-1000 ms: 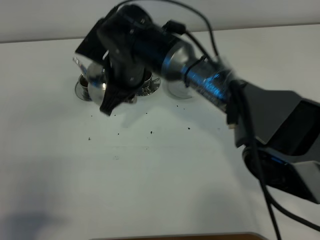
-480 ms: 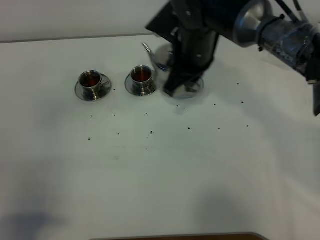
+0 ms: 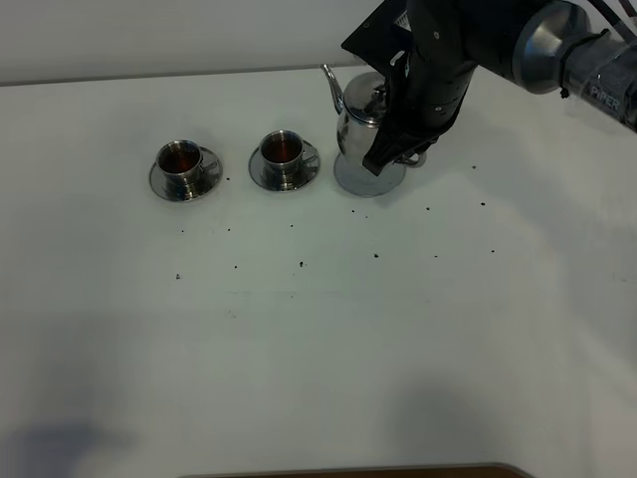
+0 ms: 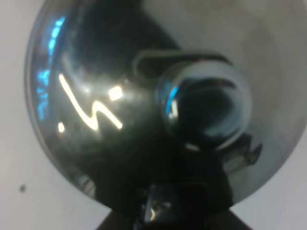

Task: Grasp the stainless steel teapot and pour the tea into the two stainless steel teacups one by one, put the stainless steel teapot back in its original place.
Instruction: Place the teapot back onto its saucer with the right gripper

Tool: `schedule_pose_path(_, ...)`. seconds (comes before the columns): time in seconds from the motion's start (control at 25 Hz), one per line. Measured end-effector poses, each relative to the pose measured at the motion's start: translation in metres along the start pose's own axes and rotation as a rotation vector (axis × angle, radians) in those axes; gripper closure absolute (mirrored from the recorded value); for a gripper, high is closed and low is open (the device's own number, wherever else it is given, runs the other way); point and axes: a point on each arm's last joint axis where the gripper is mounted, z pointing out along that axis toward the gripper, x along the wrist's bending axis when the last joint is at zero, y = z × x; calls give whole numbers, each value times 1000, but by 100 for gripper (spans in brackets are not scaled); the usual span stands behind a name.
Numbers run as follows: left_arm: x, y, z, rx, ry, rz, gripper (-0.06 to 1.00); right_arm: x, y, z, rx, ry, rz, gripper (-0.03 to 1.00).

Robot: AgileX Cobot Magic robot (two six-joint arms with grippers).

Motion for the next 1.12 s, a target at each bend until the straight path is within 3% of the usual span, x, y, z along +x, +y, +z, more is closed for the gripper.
schedule_pose_path(0.32, 0, 0, 0, 0, 0, 0, 56, -1, -4, 36, 12, 16, 8, 78)
schedule_pose_path(1.12, 0, 0, 0, 0, 0, 1, 56, -2, -6, 52, 6, 17, 12, 78)
